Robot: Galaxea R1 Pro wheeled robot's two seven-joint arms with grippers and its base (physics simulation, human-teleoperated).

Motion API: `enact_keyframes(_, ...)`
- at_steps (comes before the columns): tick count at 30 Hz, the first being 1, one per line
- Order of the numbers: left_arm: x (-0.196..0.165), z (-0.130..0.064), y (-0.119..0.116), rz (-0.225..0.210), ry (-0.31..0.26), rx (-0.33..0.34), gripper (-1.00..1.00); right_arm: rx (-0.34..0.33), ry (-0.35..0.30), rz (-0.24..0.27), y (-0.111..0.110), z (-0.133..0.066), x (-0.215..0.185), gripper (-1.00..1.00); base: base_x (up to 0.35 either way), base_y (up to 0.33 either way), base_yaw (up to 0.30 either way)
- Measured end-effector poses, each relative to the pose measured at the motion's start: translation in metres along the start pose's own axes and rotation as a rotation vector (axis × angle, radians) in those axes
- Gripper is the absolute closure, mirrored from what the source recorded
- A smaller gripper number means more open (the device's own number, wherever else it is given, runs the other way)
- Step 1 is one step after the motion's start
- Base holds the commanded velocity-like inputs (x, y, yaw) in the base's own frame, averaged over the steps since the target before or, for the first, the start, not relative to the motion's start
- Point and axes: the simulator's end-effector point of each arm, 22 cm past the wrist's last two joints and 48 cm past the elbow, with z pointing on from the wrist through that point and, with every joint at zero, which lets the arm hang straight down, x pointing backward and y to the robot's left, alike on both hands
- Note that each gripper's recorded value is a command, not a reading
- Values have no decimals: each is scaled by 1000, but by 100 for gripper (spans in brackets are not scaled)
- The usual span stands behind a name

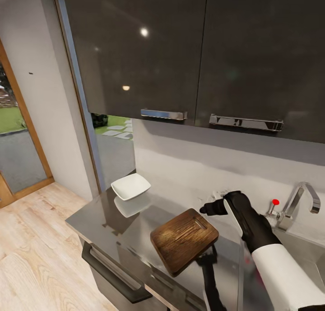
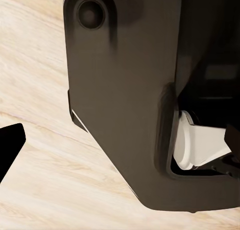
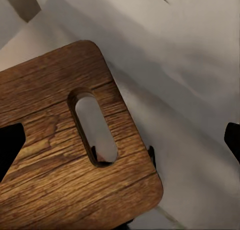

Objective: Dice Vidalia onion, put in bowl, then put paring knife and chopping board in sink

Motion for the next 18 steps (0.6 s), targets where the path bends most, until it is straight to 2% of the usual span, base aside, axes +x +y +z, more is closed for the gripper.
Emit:
enact_keyframes(3,0,0,0,0,0,0,-100,-4,29,8,1,7,4,-100,0,0,0)
enact_keyframes(10,0,0,0,0,1,0,-100,-12,51,13,5,12,9,-100,0,0,0)
enact_keyframes(18,0,0,0,0,1,0,-100,-34,88,19,19,21,17,-100,0,0,0)
